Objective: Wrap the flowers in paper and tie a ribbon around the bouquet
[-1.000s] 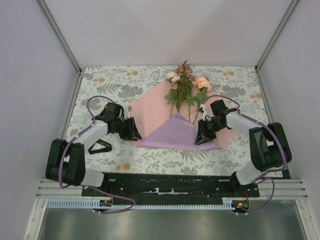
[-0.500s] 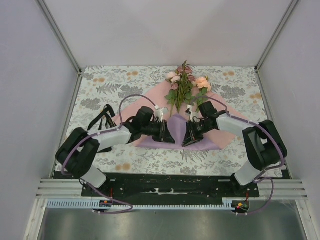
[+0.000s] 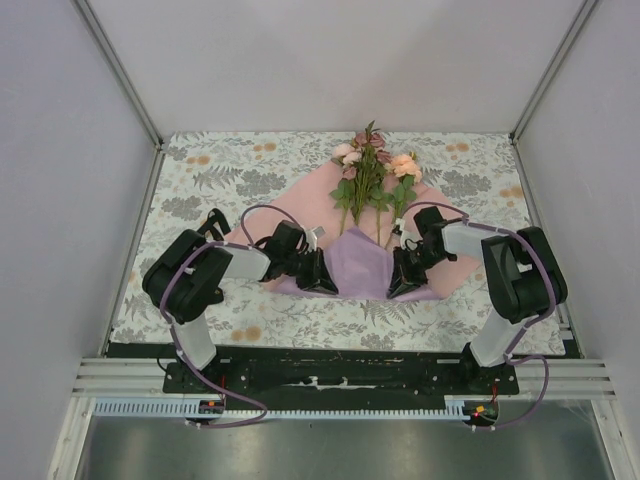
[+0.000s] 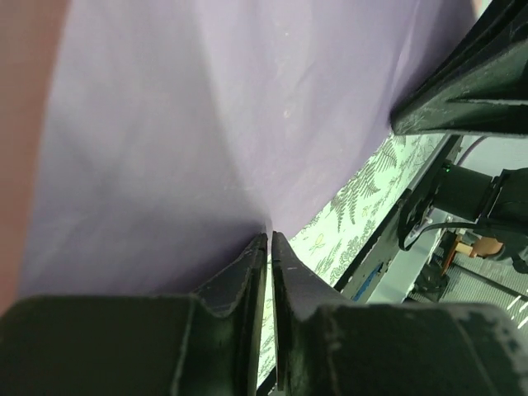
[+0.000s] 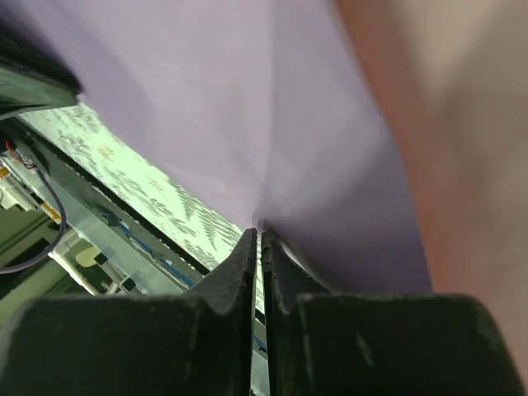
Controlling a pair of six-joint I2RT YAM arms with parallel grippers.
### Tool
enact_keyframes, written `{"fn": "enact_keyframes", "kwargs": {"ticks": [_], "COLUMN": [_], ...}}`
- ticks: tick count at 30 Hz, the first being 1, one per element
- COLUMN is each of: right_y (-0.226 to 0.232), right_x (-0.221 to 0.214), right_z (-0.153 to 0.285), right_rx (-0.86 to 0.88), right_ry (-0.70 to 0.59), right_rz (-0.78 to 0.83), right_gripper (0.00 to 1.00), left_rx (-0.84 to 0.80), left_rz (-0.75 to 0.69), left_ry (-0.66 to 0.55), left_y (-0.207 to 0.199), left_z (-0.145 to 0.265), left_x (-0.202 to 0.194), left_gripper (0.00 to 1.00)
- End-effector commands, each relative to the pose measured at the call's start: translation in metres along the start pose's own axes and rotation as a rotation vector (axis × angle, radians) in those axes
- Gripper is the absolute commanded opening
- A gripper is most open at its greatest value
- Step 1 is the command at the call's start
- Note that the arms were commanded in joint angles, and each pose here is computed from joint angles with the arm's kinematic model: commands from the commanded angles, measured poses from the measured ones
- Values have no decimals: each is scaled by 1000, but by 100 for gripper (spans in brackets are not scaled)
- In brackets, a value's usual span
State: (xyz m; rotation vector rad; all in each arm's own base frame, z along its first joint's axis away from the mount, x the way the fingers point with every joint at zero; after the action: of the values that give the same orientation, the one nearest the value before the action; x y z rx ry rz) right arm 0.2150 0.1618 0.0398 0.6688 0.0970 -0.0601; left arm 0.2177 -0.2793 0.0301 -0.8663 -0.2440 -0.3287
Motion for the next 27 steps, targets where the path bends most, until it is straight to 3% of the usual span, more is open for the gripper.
{"fn": "enact_keyframes", "kwargs": {"ticks": [1, 5, 8, 12, 15, 21, 27], "right_y": [-26, -35, -32, -30, -30, -27, -30], "right_x": [-4, -5, -5, -1, -1, 1, 3], "right_z": [14, 29, 39, 39, 37, 36, 36], "right_rx": [-100, -166, -168, -169, -161, -149, -165], "right_ry": [13, 11, 22, 29, 33, 34, 29], "right_rz": [-44, -81, -106, -112, -120, -131, -142], "right_gripper": [11, 9, 9, 8, 8, 8, 13], "left_rx": [92, 82, 11, -142, -203, -206, -110], "left_rz": [-8, -16, -101, -333, -384, -307, -183], "left_ry": [45, 46, 3, -141, -151, -125, -73], "left_y": [29, 28, 9, -61, -104, -123, -98], "left_z": [1, 4, 11, 23, 12, -42, -84], "left_x": [-14, -13, -1, 33, 42, 49, 50], "left_gripper": [16, 16, 16, 19, 18, 17, 15]}}
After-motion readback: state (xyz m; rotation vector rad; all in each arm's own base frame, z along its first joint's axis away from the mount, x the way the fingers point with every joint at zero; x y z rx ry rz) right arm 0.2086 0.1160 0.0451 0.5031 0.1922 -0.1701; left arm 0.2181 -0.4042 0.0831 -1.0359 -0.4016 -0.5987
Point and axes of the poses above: each gripper's point midway between its finger pads, its own z axis back along the fingers, its own y axis along the line the jaws close on, x = y × z, the point moved 3 cm from there along z, back along the fingers, and after that the axes turned 12 degrees about -z, right-handed, at the moved point
